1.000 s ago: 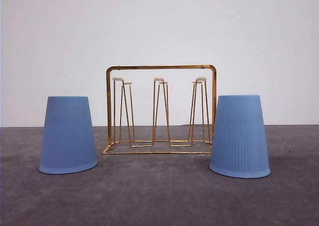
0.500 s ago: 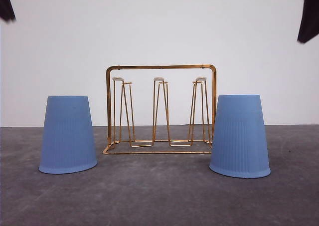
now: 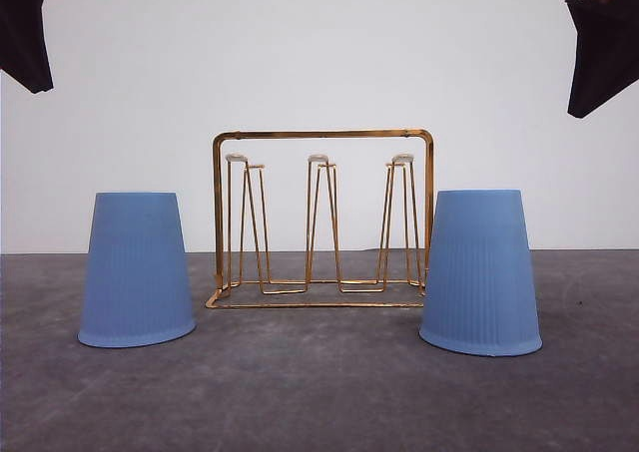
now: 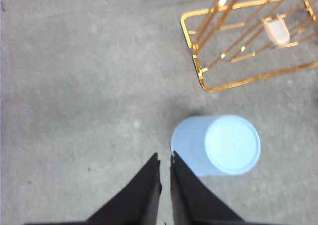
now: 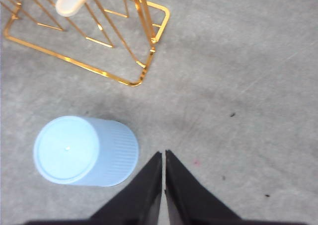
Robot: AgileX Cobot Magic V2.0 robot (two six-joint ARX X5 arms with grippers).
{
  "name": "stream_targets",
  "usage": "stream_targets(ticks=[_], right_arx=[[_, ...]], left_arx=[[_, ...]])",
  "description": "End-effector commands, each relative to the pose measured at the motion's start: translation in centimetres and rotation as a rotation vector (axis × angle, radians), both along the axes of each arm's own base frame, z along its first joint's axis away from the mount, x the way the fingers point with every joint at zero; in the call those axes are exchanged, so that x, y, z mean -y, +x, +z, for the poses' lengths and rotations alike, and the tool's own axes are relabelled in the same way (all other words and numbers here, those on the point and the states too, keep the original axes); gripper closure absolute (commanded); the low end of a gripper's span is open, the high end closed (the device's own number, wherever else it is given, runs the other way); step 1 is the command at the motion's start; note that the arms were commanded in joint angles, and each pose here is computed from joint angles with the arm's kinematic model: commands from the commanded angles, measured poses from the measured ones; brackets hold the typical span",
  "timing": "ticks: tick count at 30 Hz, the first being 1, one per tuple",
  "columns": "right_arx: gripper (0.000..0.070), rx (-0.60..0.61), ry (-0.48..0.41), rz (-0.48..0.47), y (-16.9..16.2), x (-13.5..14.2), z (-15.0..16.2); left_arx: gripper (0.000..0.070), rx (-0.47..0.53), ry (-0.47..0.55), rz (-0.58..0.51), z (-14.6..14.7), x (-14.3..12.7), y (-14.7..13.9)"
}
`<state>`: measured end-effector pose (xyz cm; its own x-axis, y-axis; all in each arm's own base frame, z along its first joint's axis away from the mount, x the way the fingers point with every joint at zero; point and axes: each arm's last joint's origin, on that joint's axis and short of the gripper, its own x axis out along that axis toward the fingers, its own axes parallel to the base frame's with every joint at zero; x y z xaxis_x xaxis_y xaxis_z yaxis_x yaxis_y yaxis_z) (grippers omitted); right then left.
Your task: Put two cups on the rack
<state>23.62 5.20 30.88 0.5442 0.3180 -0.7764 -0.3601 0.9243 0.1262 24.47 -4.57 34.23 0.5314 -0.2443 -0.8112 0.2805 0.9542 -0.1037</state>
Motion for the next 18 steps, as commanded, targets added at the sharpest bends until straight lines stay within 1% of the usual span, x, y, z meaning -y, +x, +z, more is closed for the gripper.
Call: stream_targets(ticks=[1,3,4,5,6,9,12,15,18], right_arx=[[0.0538,0.005,0.0,0.015,0.3,-0.2,0.3],[0.0313,-0.003,0.0,0.015,0.2,-0.2,0.2],[0.0206,-0.004,0.0,0.015,0.2,-0.2,0.2],[0.0124,-0.004,0.0,0.015,0.2,-0.2,0.2],[0.0064,-0.004,0.001,0.014,0.2,-0.2,0.2],[0.0054,-0.004,0.001,0.013,0.2,-0.2,0.2],[0.0055,-0.005,0.002,0.012,0.2,-0.2,0.2],[0.0056,-0.005,0.004,0.01,0.2,-0.2,0.2],[0.0056,-0.005,0.007,0.014,0.2,-0.2,0.2]], left_arx=[[0.0458,0.005,0.008,-0.012,0.2,0.1,0.3],[0.0256,-0.002,0.006,-0.011,0.1,0.1,0.3],[0.0202,-0.004,0.005,-0.012,0.1,0.1,0.3],[0.0177,-0.006,0.003,-0.011,0.1,0.1,0.2],[0.0177,-0.008,-0.001,-0.008,0.1,0.1,0.2],[0.0178,-0.011,-0.011,-0.017,0.1,0.3,0.2],[0.0169,-0.018,-0.037,-0.052,0.0,1.2,0.3],[0.0112,-0.007,-0.05,-0.082,-0.4,2.5,0.9],[0.01,-0.011,-0.056,-0.125,-1.3,4.4,1.8]])
